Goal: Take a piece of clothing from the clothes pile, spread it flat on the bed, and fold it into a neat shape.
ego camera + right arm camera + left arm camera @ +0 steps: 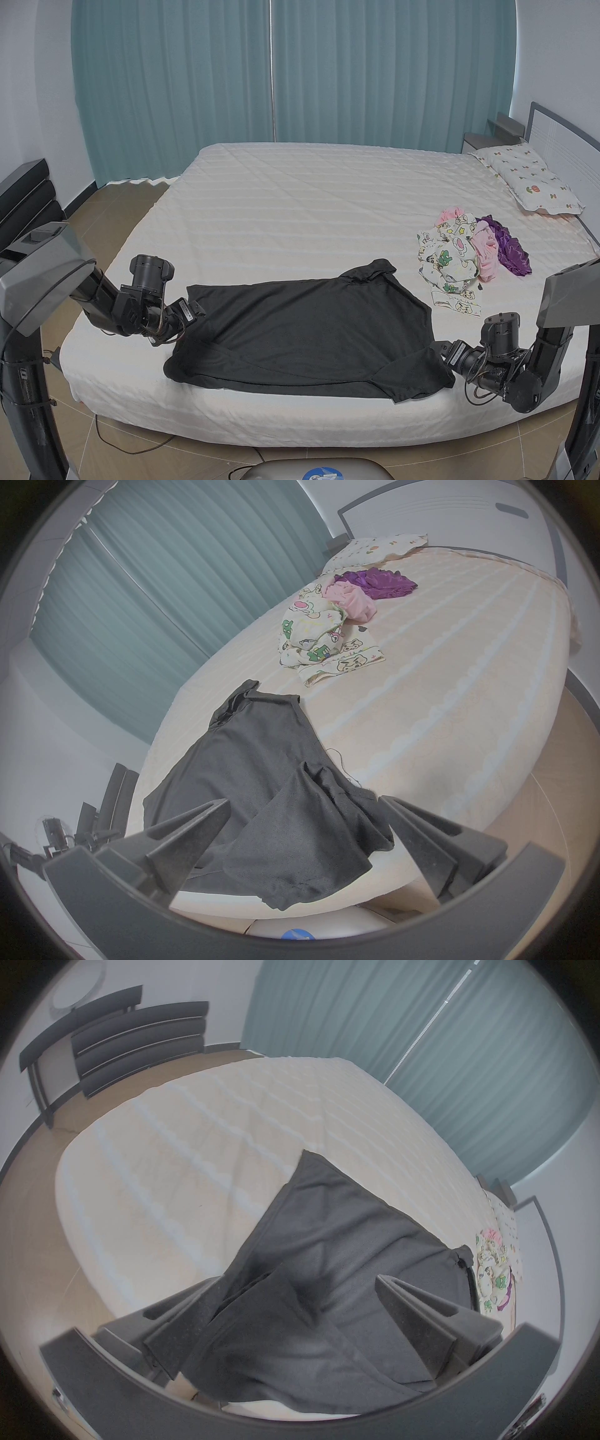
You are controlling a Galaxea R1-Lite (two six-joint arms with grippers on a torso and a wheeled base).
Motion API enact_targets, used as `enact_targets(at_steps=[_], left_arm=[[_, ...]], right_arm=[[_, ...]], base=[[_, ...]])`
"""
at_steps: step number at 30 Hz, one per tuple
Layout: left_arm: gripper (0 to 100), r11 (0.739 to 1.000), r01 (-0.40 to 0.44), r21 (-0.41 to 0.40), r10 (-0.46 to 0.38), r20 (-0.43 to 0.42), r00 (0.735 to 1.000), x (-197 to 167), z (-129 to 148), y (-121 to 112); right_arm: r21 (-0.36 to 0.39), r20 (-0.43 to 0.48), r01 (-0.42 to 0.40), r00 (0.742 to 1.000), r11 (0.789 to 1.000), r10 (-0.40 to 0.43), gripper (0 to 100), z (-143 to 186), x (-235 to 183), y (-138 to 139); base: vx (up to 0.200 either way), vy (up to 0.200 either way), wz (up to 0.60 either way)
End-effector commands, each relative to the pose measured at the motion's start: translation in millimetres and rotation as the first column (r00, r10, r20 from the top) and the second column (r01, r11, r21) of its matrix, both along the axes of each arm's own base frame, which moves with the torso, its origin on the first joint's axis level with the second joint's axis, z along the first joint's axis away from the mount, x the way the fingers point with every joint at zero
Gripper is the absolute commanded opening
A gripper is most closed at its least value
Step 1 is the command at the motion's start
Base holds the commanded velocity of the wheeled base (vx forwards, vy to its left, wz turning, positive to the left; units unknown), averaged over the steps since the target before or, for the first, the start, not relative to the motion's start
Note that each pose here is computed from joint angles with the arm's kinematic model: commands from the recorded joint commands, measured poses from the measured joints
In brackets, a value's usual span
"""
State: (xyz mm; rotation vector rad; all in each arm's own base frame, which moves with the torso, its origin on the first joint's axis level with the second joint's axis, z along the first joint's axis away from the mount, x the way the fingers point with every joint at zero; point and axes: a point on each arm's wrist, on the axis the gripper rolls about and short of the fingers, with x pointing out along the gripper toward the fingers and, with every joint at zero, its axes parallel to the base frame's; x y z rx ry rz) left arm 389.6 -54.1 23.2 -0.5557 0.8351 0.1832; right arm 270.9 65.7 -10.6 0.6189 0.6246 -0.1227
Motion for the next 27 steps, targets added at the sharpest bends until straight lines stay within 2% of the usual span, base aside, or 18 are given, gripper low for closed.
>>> enact_targets(at_steps=[1, 12, 13, 24, 27], left_arm=[[100, 0.998, 0.056, 0.034, -0.054, -0.036, 0.998, 11, -27, -10], [100, 0.987, 0.141, 0.077, -0.137, -0.054, 0.989, 12, -39, -10], [0, 0.987, 0.141, 0.077, -0.137, -0.056, 0.989, 12, -40, -10], [0, 0.987, 0.137, 0.087, -0.13, -0.085, 0.988, 7, -45, -7], [0, 0.989, 0.121, 0.083, -0.115, -0.075, 0.991, 4, -39, -6]], right_arm=[[-0.024, -0.051, -0.012, 0.999, 1.0, 0.011, 100, -16, -4, -1], [-0.014, -0.045, -0.037, 0.998, 0.999, 0.037, 100, -13, -4, 1], [-0.014, -0.045, -0.037, 0.998, 0.999, 0.037, 100, -13, -4, 1], [-0.006, 0.002, -0.037, 0.999, 0.999, 0.037, 100, -10, -1, 0], [0.011, 0.016, -0.094, 0.995, 0.996, 0.094, 100, -7, 0, 1]], base=[[0.0, 0.0, 0.0], [0.0, 0.0, 0.0], [0.0, 0.0, 0.0], [0.0, 0.0, 0.0], [0.0, 0.0, 0.0]])
